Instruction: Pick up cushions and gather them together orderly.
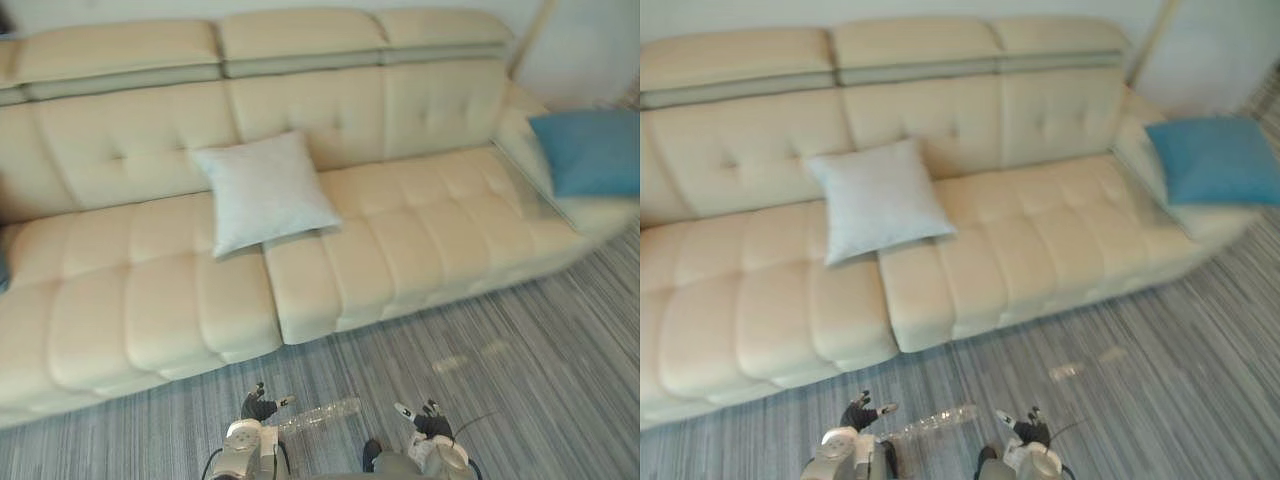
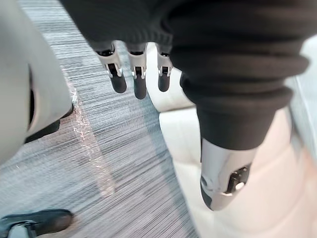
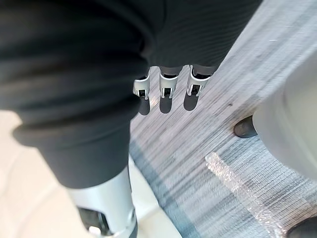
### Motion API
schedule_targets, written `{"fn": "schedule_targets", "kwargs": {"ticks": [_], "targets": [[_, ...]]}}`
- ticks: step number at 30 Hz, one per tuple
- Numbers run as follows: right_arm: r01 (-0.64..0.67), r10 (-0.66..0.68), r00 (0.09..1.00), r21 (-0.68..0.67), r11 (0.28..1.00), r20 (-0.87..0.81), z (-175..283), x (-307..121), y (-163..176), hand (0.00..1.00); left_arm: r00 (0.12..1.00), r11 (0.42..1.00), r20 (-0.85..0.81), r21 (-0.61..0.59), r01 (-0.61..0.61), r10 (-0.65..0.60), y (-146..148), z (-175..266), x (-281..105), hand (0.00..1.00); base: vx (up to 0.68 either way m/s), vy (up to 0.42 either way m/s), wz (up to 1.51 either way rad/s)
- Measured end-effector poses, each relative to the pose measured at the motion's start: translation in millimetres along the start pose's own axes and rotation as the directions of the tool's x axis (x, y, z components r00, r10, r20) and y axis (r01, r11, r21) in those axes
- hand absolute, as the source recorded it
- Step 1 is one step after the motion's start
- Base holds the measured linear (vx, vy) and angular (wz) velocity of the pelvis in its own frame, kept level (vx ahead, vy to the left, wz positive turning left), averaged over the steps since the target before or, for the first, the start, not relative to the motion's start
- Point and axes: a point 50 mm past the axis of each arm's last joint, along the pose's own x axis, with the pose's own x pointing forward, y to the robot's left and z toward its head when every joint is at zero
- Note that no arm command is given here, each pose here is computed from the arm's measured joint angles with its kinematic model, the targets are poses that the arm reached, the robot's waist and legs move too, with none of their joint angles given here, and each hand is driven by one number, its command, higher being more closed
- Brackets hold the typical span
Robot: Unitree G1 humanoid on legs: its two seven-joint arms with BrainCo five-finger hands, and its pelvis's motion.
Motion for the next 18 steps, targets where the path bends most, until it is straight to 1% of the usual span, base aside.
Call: {"fn": "schedule_targets", "kwargs": {"ticks": [3, 5, 6, 9, 14, 18], "targets": [[0.033, -0.034, 0.999, -0.041, 0.999, -0.018, 4, 5, -14, 0.00, 1.000, 0.999, 0.018, 0.036, -0.013, 0.012, 5, 7, 3, 0.00, 0.07, -0.103, -1.05], [0.046, -0.047, 0.999, -0.074, 0.996, -0.014, 6, 7, -21, 0.00, 0.999, 0.996, 0.012, 0.082, -0.037, 0.036, 18, 5, 4, 0.00, 0.01, -0.173, -0.84], [0.058, -0.059, 0.998, -0.102, 0.993, -0.008, 8, 7, -27, 0.00, 0.999, 0.995, 0.005, 0.093, -0.041, 0.040, 21, 3, 4, 0.00, 0.04, -0.207, -0.59], [0.079, -0.082, 0.997, -0.120, 0.990, -0.017, 4, 6, -39, 0.00, 0.999, 0.994, -0.007, 0.102, -0.043, 0.044, 23, -2, 3, 0.00, 0.06, -0.180, -0.53], [0.114, -0.122, 0.991, -0.109, 0.987, -0.064, -12, 0, -53, 0.00, 0.999, 0.995, -0.027, 0.095, -0.030, 0.033, 19, -10, 0, 0.00, 0.13, -0.170, -0.32], [0.142, -0.145, 0.989, -0.067, 0.988, -0.042, -3, 3, -55, 0.00, 1.000, 0.996, 0.019, 0.085, 0.003, -0.005, 4, 3, 1, 0.00, 0.19, -0.063, -0.58]]}}
